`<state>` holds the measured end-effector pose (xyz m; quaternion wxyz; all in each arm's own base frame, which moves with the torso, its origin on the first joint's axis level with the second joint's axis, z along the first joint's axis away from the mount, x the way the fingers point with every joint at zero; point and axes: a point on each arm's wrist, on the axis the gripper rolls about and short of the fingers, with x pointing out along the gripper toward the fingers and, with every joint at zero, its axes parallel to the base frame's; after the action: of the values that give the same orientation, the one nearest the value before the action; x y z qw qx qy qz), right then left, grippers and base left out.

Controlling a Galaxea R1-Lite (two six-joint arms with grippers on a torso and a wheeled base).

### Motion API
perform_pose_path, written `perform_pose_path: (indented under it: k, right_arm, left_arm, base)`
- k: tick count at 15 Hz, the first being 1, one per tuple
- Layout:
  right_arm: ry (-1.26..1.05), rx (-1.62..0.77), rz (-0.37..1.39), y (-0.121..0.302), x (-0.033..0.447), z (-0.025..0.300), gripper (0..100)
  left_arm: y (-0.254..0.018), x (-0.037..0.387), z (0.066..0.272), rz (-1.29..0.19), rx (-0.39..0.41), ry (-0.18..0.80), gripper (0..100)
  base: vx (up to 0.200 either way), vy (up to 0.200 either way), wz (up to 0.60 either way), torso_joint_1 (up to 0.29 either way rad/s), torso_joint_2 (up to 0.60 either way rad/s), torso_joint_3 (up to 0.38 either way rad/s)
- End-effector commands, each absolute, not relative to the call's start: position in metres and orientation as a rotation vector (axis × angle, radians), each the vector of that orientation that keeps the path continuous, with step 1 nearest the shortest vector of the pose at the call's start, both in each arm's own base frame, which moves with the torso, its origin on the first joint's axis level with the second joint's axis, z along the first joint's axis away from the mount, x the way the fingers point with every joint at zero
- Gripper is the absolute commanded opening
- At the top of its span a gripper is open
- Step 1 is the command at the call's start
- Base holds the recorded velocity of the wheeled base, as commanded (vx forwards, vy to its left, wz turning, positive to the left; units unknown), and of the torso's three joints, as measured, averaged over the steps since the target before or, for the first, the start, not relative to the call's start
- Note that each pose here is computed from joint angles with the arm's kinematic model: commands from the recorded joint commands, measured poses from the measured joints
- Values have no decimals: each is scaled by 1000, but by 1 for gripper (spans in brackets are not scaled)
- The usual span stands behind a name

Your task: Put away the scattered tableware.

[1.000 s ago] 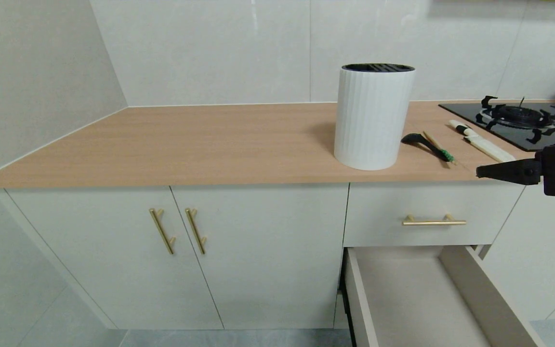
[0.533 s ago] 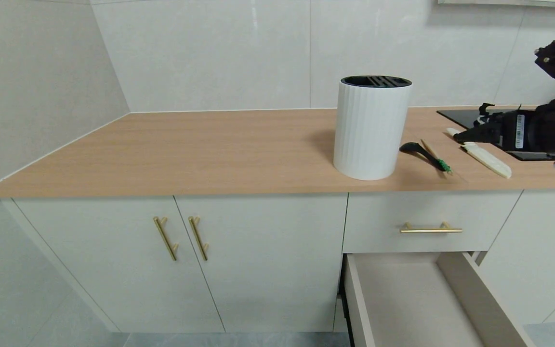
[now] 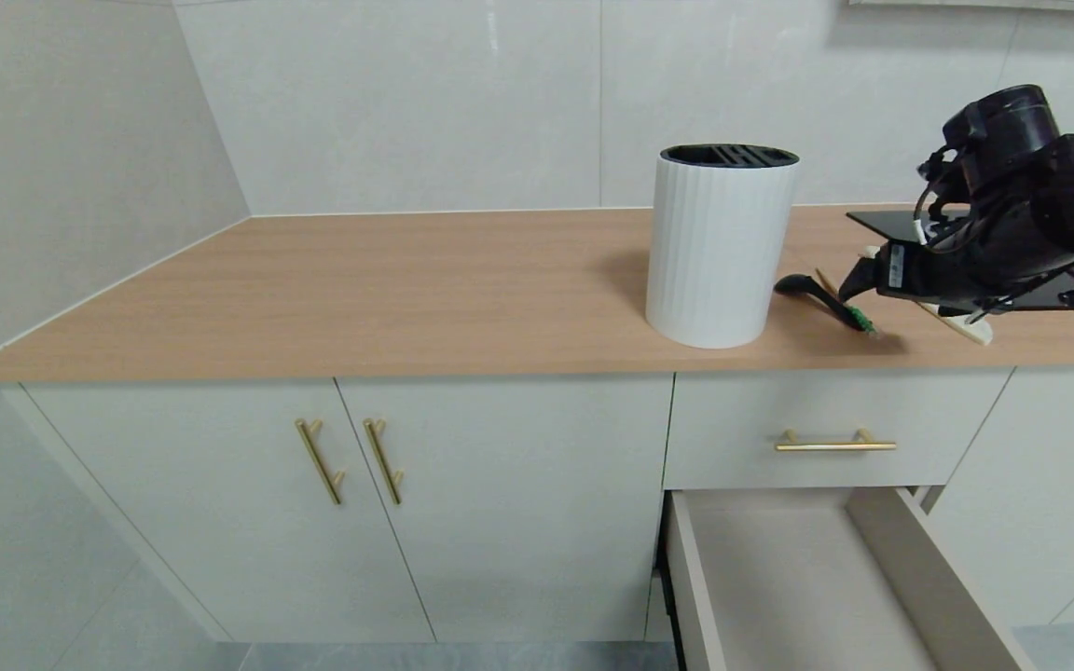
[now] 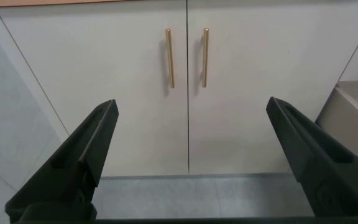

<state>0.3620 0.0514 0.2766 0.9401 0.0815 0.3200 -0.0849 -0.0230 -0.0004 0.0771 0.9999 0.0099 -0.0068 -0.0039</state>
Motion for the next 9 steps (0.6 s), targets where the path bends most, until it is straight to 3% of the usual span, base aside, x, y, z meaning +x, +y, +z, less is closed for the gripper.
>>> perform_pose_path:
  k: [1, 9]
  right_arm:
    - [702, 156, -182, 54, 380, 256, 100]
    - [718, 156, -204, 49, 390, 247, 100]
  left_arm:
    - [0, -23, 77, -8, 20, -14, 100]
    - [0, -23, 77, -6, 20, -14, 100]
  base:
    - [0, 0, 0, 0, 0, 0]
    - [0, 0, 0, 0, 0, 0]
